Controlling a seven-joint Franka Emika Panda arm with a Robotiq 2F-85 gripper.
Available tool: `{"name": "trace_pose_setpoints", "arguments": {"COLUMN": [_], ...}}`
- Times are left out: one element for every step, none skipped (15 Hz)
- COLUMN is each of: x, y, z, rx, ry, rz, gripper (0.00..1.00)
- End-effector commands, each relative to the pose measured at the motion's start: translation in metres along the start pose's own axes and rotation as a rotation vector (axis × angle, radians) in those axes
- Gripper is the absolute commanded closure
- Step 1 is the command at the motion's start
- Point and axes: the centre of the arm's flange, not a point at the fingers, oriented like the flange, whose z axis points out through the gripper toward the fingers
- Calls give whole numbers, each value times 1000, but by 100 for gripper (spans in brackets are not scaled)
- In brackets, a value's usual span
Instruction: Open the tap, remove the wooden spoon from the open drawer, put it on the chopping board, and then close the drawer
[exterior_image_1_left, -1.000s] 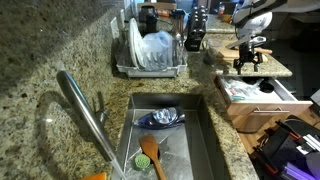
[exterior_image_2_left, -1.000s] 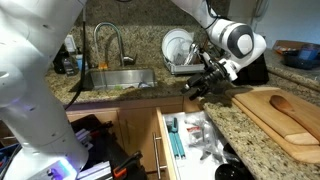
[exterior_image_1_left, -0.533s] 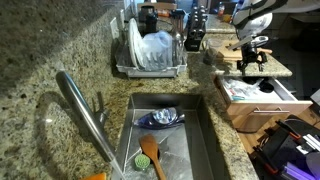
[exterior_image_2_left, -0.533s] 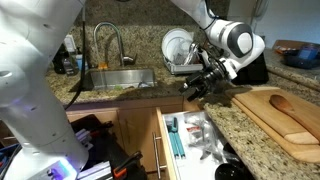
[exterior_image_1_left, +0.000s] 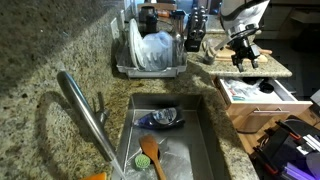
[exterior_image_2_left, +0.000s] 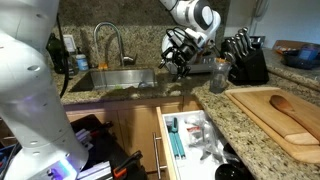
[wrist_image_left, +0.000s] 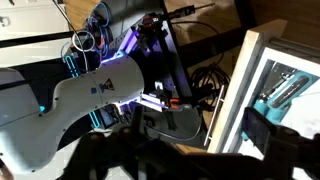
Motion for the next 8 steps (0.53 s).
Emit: {"name": "trace_pose_setpoints", "arguments": {"x": [-15,-16,-23,-25,-25,-24,-27,-33], "y": [29,30,18,20,21,20,18,25], "z": [25,20,12,13,13,13,18,28], "rx": [41,77,30,44,50,53,57,96], "ry": [140,181,143,173,183,186,191,194], "rz": [152,192,130,156,169,175,206,300], "gripper": [0,0,0,0,0,0,0,0]}}
